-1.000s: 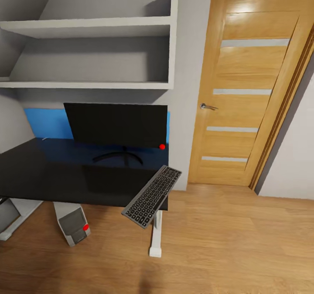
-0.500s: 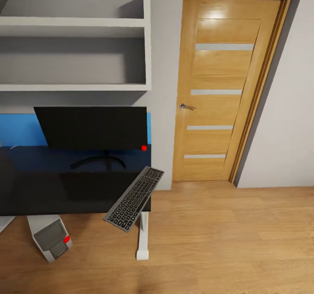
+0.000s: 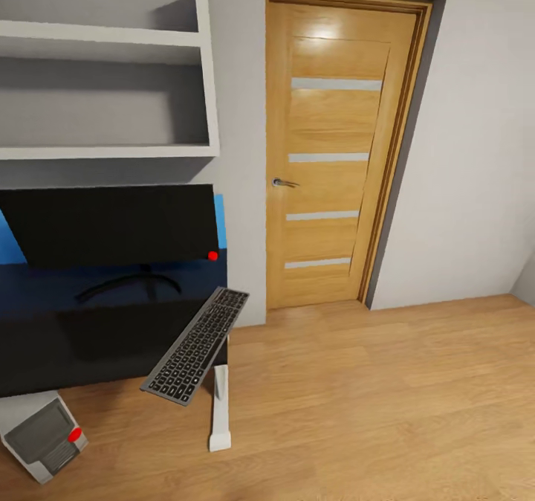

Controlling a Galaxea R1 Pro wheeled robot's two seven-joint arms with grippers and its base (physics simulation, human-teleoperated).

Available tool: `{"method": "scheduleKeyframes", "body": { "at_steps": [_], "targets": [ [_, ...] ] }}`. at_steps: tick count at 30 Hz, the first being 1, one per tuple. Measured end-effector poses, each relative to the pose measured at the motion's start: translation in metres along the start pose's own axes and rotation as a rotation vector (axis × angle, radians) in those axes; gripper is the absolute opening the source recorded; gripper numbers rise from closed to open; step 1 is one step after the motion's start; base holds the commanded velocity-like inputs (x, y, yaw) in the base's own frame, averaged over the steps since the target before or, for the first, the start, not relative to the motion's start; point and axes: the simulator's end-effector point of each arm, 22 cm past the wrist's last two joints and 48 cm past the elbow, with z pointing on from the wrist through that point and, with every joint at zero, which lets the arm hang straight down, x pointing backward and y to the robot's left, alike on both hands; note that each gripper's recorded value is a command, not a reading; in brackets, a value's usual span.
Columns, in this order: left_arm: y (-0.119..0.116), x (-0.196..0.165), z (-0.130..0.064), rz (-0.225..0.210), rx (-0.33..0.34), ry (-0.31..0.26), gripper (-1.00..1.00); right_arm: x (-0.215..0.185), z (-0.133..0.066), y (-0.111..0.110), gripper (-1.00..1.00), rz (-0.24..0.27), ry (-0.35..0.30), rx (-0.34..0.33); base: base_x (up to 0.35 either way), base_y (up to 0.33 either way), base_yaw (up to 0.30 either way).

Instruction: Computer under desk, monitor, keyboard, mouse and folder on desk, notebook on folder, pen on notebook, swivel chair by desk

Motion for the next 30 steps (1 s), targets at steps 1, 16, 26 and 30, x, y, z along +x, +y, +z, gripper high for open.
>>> {"method": "scheduleKeyframes", "body": {
  "at_steps": [1,16,26,30],
  "targets": [
    [0.0,0.0,0.0,0.0,0.0,0.0,1.0,0.0,0.0,0.001,1.0,0.0,0.0,-0.001,0.0,0.0,-0.28],
    [0.001,0.004,-0.001,0.003,0.0,0.01,1.0,0.013,-0.001,-0.003,1.0,0.011,0.052,0.019,0.0,0.0,-0.215],
    [0.002,0.009,-0.001,0.007,-0.003,0.022,1.0,0.019,-0.004,-0.017,1.0,0.015,0.068,0.089,0.0,0.0,-0.14],
    [0.002,0.01,-0.002,0.008,-0.004,0.027,1.0,0.02,-0.004,-0.017,1.0,0.016,0.072,0.094,0.0,0.0,-0.139]
  ]
}}
